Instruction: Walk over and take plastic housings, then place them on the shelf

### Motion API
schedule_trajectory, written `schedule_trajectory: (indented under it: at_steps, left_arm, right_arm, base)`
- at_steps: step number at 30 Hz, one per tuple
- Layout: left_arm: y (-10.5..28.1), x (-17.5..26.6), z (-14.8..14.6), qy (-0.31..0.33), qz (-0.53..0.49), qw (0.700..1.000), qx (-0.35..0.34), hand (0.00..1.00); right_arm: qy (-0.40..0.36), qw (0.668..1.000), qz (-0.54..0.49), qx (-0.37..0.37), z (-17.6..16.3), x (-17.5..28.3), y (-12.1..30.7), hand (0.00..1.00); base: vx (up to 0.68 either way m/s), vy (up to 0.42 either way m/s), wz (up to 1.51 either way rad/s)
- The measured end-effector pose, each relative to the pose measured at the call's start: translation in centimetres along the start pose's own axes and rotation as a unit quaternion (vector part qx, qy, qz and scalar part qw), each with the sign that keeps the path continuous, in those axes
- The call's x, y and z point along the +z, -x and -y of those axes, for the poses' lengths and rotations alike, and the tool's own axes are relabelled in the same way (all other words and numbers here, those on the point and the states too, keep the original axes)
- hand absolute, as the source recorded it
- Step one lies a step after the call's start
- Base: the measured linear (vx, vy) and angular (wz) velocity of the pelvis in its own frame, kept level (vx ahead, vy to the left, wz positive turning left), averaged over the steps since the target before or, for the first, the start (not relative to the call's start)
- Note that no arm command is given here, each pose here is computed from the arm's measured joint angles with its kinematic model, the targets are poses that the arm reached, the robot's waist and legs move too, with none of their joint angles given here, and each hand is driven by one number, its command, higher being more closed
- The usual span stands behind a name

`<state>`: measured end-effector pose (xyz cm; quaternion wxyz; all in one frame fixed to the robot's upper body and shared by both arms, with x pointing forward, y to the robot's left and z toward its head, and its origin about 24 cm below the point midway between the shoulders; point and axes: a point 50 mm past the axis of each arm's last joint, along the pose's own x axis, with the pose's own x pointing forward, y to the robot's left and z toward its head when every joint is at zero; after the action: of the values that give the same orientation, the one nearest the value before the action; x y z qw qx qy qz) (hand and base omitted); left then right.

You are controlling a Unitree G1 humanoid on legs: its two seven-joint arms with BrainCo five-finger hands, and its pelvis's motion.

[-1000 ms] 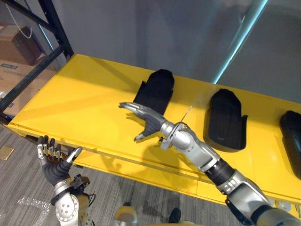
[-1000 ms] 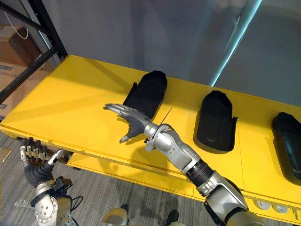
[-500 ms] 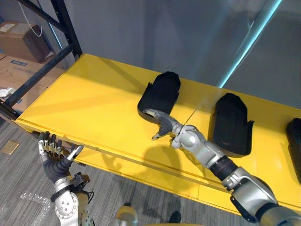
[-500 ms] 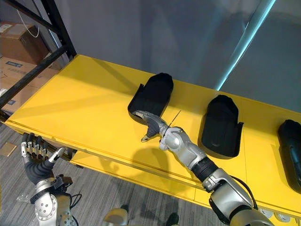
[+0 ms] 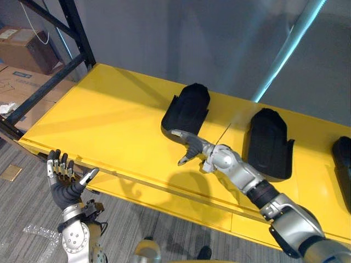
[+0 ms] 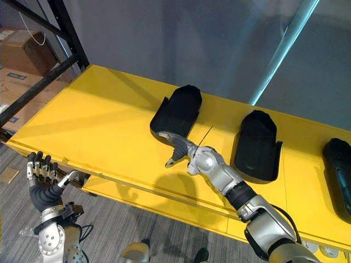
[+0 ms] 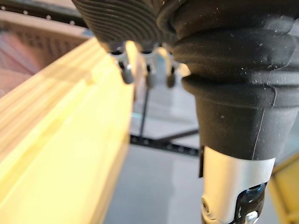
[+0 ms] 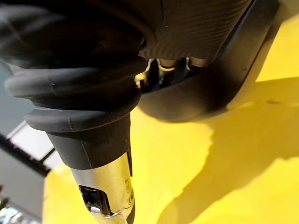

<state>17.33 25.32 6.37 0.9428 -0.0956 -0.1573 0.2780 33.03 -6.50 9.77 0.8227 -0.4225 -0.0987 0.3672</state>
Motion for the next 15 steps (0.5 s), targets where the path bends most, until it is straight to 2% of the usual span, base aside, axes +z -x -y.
schedule_trajectory:
  at_steps: [6, 15]
  left_arm:
    - [0.0, -0.2, 0.0, -0.002, -0.01, 1.0, -0.001, 0.0]
    - [0.0, -0.2, 0.1, -0.003, -0.013, 1.0, -0.014, 0.0]
  right_arm:
    - [0.013, 0.999, 0.027, 0.041, -0.1, 1.3, 0.0, 0.0]
    - [0.016, 0.997, 0.048, 0.061, -0.3, 2.2, 0.1, 0.0]
  base:
    - [0.0, 0.0, -0.01]
    - [-0.01, 0.006, -0.04]
